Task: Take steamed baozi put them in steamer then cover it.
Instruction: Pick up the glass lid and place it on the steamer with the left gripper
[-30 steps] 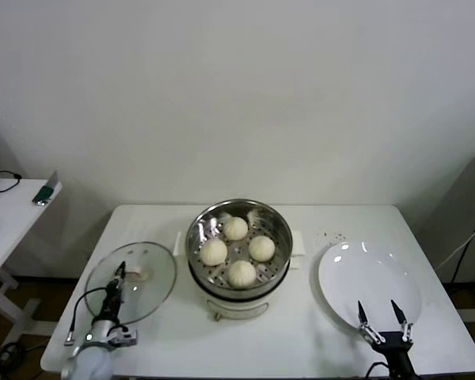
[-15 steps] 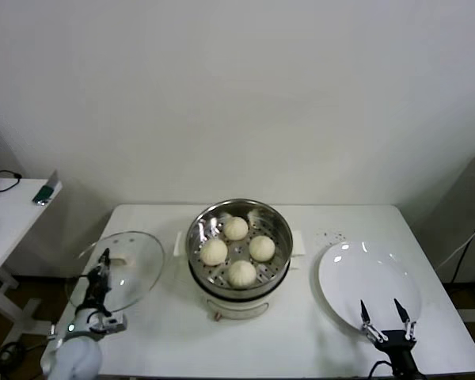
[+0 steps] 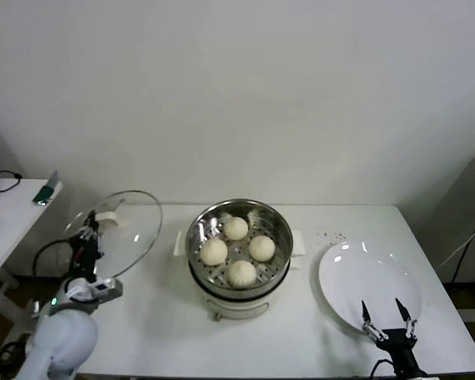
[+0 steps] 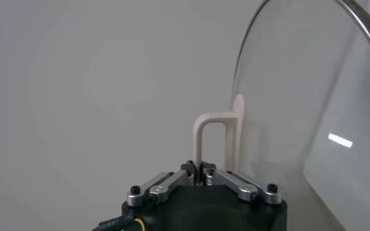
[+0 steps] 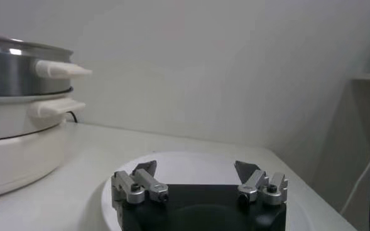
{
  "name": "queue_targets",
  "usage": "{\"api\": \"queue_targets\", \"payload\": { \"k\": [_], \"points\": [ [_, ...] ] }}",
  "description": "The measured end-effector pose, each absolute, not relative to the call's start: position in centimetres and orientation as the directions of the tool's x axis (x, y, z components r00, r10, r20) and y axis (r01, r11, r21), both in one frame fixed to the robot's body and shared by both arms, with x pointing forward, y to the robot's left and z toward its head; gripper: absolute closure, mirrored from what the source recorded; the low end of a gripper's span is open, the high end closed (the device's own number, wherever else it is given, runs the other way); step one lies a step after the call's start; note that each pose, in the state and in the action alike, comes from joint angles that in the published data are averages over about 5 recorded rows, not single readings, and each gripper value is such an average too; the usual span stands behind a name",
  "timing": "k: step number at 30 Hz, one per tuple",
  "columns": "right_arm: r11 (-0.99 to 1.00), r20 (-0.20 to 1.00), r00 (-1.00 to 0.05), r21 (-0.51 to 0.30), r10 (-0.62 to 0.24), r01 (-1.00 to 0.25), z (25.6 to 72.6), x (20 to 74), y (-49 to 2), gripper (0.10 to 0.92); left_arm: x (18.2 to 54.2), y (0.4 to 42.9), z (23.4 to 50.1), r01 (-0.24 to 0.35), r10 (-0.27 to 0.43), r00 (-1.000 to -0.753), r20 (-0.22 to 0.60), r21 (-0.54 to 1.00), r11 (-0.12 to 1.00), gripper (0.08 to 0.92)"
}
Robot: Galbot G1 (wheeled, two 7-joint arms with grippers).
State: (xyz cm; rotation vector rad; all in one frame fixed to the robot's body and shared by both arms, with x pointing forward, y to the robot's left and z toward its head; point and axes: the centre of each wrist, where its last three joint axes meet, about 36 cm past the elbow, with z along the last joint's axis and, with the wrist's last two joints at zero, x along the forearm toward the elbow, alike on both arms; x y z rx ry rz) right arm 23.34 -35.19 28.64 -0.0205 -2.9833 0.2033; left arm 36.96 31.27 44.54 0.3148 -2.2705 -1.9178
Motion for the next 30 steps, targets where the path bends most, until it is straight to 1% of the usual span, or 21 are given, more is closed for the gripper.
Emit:
{"api": "queue_targets", "payload": {
  "k": [5,11,18,24,30],
  "points": [
    [0.99,0.149,-0.989,-0.143,0.015,-0.006,28.7,23.8,-35.0,0.2,36.9,27.9,46.3,-0.073,-0.229,-0.973,-0.035,0.984,0.162,0.851],
    [0.989,0.151,-0.989,-0.148,0.008,-0.014,28.6,24.2,-34.8,0.2,36.9,23.4,47.2,-0.068,-0.18,-0.983,-0.039,0.985,0.159,0.851],
    [0.988,0.149,-0.989,-0.153,0.007,-0.016,28.3,24.7,-34.7,0.2,37.3,17.8,47.7,-0.037,-0.127,-0.992,-0.015,0.985,0.17,0.851],
    [0.988,0.14,-0.99,-0.157,0.013,-0.01,28.4,25.2,-34.8,0.2,37.4,13.0,47.5,-0.004,-0.088,-0.996,0.013,0.982,0.187,0.851],
    [0.987,0.135,-0.991,-0.162,0.017,-0.005,28.4,25.5,-35.1,0.2,37.1,8.3,47.4,0.005,-0.056,-0.998,0.016,0.979,0.205,0.851]
  ]
}}
